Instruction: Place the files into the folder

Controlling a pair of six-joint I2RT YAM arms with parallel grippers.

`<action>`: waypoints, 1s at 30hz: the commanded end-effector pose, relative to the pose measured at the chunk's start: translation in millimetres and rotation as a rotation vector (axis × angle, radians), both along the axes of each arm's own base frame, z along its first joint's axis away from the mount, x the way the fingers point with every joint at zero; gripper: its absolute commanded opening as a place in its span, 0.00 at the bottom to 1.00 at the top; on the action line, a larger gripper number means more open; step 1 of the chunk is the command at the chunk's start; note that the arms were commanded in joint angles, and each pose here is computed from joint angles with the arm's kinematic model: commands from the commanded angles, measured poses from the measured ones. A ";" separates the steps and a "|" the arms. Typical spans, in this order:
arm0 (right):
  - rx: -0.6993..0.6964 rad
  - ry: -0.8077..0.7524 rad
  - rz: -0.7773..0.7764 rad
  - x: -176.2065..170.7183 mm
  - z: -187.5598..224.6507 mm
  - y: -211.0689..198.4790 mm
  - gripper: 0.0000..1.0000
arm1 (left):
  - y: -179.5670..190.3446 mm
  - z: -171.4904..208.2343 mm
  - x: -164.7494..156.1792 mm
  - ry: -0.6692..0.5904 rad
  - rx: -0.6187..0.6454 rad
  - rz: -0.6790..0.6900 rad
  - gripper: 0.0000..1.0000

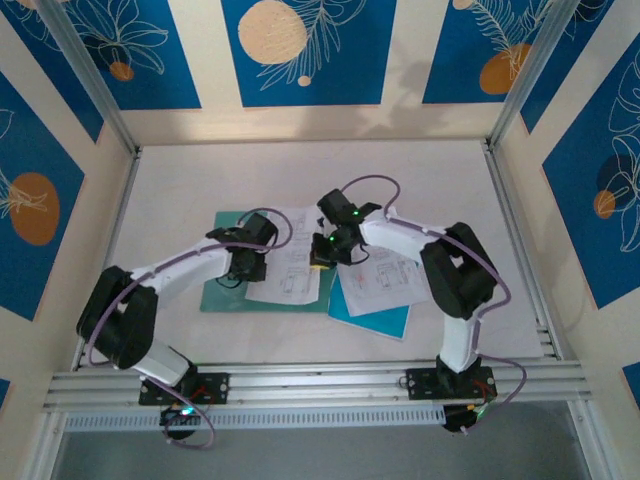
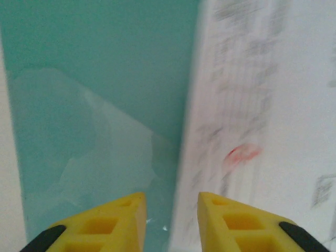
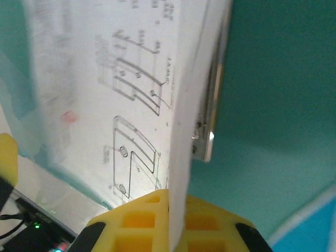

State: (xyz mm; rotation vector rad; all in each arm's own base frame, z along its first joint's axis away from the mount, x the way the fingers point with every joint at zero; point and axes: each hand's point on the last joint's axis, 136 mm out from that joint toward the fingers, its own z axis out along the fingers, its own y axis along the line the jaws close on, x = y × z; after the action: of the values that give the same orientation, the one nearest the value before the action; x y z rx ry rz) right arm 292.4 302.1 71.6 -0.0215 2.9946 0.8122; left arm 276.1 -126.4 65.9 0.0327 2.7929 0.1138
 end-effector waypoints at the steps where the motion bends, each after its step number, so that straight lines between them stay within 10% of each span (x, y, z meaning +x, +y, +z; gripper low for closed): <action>1: -0.066 -0.108 0.045 2.8 20.2 -30.3 0.00 | 23.4 2.8 -12.8 0.023 -0.057 0.122 0.33; 18: -0.109 -0.288 0.126 -12.8 47.9 -58.6 0.00 | 128.9 -26.5 -39.6 0.072 -0.156 0.558 0.18; 30: -0.118 -0.291 0.183 -23.9 48.5 -27.4 0.00 | 143.0 -38.8 -46.4 0.090 -0.166 0.622 0.03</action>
State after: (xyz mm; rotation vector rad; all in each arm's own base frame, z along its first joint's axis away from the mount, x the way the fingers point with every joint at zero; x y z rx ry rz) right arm 267.9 269.7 114.7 -0.3911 2.7897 0.5915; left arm 235.3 16.6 33.3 -0.8676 2.7709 0.0454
